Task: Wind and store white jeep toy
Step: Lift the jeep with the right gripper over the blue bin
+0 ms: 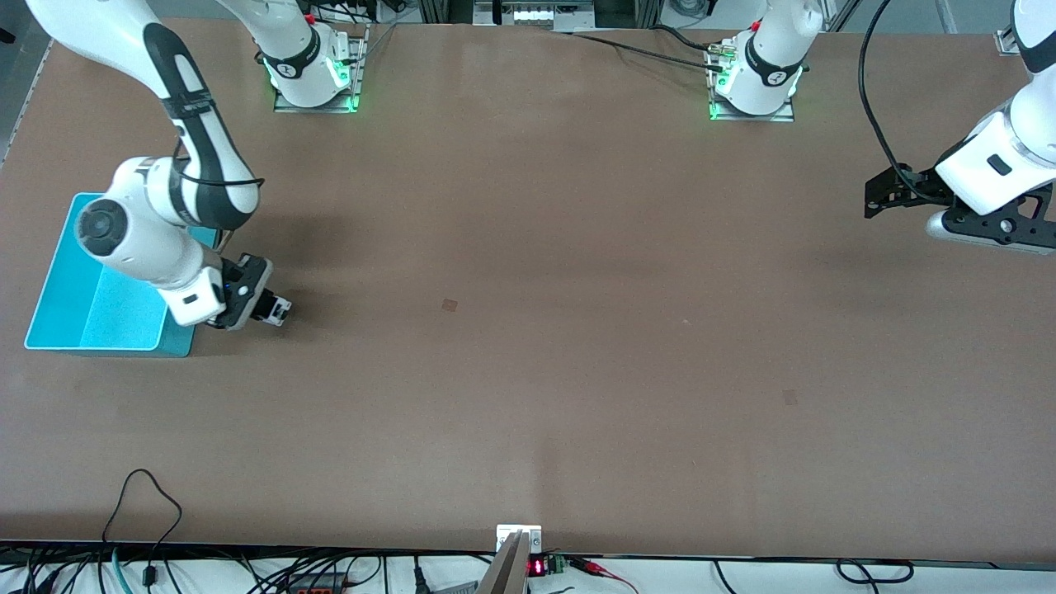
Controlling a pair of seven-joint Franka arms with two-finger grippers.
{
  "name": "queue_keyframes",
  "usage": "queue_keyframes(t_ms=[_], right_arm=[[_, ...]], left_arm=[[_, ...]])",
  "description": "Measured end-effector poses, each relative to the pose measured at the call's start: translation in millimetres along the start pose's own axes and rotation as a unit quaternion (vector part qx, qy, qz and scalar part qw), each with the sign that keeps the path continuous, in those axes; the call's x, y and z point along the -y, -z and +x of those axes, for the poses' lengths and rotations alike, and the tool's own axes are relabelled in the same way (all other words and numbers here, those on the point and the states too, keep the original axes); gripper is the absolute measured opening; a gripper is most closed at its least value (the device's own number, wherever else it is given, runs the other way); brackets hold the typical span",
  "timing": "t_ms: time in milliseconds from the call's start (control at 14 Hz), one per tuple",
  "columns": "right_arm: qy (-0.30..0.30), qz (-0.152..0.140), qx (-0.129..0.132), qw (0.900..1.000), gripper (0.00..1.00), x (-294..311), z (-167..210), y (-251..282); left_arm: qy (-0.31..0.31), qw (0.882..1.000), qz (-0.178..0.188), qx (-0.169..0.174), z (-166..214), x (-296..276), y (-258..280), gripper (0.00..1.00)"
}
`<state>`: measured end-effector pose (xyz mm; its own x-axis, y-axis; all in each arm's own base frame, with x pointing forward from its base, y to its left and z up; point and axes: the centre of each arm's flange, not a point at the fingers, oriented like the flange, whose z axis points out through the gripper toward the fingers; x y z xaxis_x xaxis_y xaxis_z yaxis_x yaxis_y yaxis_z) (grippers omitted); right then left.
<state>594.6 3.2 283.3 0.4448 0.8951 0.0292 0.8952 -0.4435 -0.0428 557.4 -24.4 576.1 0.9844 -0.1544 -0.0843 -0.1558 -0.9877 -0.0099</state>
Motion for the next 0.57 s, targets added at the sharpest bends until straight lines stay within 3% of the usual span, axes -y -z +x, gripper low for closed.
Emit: queue_keyframes(t_ms=[214, 571], right_arm=[[-0.134, 0.011, 0.009, 0.991, 0.49, -18, -14, 38], [-0.268, 0.003, 0.019, 0.963, 0.49, -47, -70, 67]], left_arm=[[0.000, 1.000, 0.000, 0.000, 0, 0, 0, 1.00], [0.000, 1.000, 0.000, 0.000, 0, 0, 0, 1.00]])
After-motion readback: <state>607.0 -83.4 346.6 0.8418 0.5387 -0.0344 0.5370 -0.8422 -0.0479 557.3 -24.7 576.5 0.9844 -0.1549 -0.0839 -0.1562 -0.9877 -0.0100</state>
